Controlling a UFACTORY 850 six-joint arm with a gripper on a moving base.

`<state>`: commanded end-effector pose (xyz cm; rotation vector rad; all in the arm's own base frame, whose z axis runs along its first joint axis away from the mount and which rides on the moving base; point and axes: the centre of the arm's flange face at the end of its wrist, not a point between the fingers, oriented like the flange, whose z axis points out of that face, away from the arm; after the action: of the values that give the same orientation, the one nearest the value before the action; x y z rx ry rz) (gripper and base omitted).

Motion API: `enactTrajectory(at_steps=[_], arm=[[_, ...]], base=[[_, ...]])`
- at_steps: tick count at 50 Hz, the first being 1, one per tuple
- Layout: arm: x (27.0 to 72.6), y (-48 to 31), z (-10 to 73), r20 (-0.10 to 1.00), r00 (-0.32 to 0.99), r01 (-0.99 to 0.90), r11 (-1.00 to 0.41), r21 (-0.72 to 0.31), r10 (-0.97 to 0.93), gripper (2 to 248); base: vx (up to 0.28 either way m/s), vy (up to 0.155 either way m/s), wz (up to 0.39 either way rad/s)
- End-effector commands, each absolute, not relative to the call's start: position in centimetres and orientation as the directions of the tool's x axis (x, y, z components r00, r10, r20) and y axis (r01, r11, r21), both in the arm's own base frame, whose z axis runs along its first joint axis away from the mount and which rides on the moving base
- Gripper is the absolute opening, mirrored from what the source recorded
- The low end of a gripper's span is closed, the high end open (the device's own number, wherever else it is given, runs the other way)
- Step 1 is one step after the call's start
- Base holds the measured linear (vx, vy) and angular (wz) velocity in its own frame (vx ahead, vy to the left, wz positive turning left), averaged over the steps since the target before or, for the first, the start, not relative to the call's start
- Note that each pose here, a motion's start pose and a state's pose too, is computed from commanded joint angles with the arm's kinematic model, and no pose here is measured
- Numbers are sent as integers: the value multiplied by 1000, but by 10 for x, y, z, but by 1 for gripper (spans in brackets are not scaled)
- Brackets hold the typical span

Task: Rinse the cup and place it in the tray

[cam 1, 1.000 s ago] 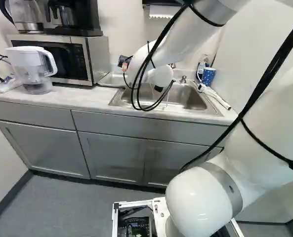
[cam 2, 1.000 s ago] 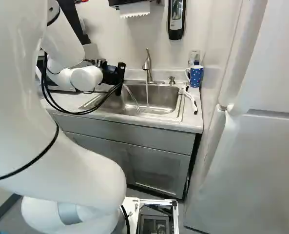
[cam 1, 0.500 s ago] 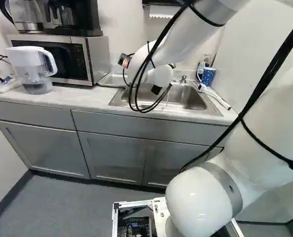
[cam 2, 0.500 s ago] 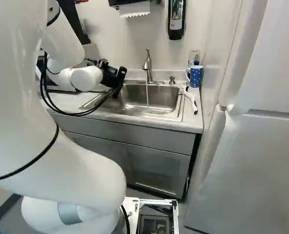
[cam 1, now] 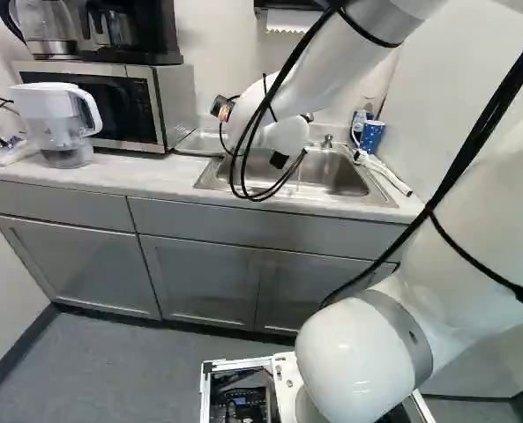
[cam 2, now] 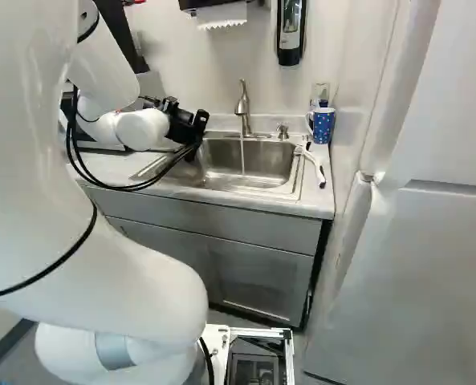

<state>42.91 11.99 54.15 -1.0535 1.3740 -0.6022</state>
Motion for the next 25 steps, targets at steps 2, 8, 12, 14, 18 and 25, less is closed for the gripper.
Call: enactTrajectory(at_steps=[2,8,12,14,18,25], arm=[[429,120,541,-486,157,-225,448,-865,-860,125],[429,120,541,-486,157,-225,448,-865,-860,125],[429,120,541,-484,157,-225,446,-866,-861,125],[429,120,541,-476,159,-223,439,-870,-865,125],[429,120,541,-451,166,-219,413,-884,-877,125],[429,120,541,-391,180,-207,354,-912,-903,125]], base=[[0,0,0],[0,0,0],[0,0,0],[0,0,0],[0,0,0],[0,0,0]])
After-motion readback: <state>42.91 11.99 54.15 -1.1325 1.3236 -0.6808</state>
